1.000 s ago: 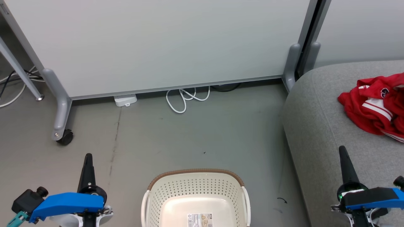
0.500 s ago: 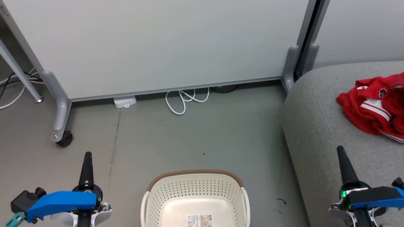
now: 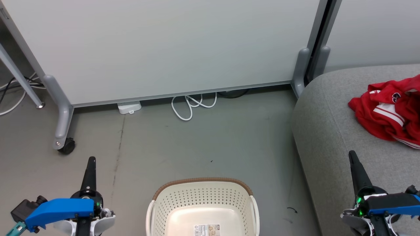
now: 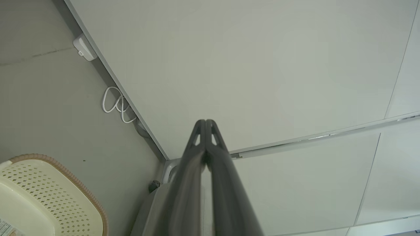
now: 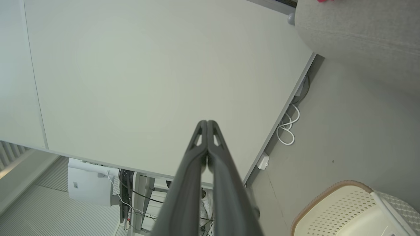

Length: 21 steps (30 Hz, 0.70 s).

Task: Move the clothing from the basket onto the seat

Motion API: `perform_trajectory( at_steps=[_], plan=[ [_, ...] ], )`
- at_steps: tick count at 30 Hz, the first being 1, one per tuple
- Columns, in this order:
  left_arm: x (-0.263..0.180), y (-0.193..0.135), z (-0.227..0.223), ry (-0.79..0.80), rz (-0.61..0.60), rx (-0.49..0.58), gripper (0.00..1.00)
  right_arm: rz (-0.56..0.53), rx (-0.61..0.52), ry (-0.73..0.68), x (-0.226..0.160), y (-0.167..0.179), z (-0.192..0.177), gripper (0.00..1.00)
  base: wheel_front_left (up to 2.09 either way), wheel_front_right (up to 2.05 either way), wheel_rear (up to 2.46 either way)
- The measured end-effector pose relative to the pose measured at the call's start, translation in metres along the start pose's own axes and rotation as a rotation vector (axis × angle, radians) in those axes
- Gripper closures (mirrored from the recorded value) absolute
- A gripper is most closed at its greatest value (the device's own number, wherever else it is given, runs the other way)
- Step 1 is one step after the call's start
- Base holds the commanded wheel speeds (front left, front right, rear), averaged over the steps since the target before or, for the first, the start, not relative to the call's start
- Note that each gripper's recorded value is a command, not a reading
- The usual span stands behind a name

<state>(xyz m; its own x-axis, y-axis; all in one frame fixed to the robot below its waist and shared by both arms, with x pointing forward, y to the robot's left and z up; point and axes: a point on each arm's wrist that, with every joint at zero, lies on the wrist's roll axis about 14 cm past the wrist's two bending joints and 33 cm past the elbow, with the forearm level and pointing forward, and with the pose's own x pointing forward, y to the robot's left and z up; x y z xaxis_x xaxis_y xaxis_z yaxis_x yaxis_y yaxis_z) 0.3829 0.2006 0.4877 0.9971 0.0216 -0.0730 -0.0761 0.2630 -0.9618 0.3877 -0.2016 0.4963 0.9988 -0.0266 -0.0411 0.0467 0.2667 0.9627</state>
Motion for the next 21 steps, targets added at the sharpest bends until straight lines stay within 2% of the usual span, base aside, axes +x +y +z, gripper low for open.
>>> perform_trajectory(
  at_steps=[21],
  plan=[
    [0.0022, -0.0087, 0.0022, 0.007, -0.033, -0.167, 1.00, 0.019, 0.169, 0.012, -0.0001, 0.0048, -0.0002, 1.00, 0.00, 0.00, 0.00]
  ],
)
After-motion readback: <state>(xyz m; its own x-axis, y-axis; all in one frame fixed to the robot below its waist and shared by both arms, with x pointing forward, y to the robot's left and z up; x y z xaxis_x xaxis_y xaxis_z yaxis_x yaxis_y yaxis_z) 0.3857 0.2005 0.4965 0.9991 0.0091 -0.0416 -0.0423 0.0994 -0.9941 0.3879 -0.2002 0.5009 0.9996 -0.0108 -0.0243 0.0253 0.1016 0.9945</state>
